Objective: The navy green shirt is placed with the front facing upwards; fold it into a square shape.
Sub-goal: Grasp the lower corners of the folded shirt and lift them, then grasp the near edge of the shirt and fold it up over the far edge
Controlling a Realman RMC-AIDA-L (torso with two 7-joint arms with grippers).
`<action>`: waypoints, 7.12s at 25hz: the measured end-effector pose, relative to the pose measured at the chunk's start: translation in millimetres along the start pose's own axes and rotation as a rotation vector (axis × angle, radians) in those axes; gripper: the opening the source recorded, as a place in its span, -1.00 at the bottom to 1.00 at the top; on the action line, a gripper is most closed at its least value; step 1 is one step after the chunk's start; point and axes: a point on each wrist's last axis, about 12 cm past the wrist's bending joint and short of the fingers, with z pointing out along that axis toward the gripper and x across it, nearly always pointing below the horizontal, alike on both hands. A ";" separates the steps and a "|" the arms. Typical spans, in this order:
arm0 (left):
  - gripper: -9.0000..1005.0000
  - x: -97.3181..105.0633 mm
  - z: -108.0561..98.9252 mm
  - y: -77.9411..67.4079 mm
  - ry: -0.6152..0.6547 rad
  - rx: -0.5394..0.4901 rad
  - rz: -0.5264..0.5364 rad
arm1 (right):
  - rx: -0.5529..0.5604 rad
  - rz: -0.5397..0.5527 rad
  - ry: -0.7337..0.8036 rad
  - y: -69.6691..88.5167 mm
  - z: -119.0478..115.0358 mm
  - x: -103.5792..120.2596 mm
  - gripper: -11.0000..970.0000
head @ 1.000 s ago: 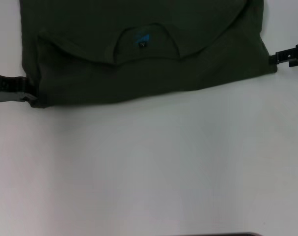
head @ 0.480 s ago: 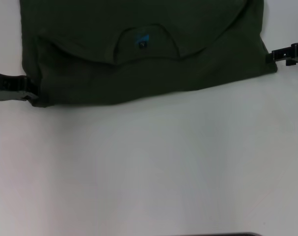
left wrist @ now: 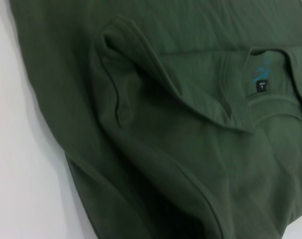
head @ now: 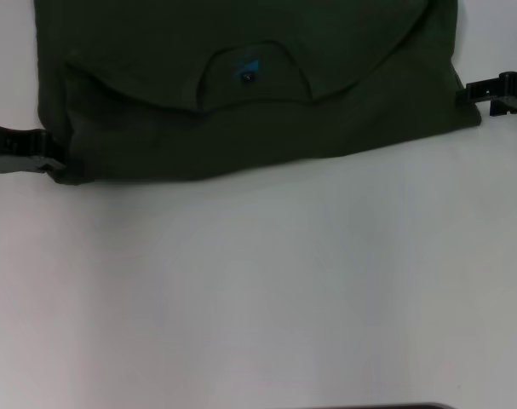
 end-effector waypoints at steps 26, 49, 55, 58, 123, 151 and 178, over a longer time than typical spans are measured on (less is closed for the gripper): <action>-0.90 -1.0 1.1 -1.7 0.000 0.003 0.006 | -0.019 -0.017 0.008 14.0 19.3 5.4 0.60; -0.90 -5.7 3.5 -7.4 -0.002 0.011 0.020 | -0.010 -0.062 0.088 17.5 20.0 9.9 0.32; -0.90 -7.6 4.0 -9.2 -0.001 0.012 0.024 | -0.004 -0.057 0.087 16.7 17.3 7.7 -0.40; -0.90 -7.7 3.6 -9.3 0.001 0.012 0.021 | -0.001 -0.056 0.086 15.7 16.0 6.6 -0.69; -0.90 15.9 -38.7 -24.4 0.441 -0.049 0.179 | -0.210 -0.129 0.526 18.7 -60.2 50.9 -0.85; -0.90 -34.7 -117.1 -29.5 -0.040 0.009 0.180 | -0.323 -0.095 0.174 18.0 -113.5 -10.1 -0.85; -0.90 19.0 -100.5 -13.7 0.346 -0.086 0.118 | -0.200 0.013 0.586 -1.2 -94.6 65.1 -0.85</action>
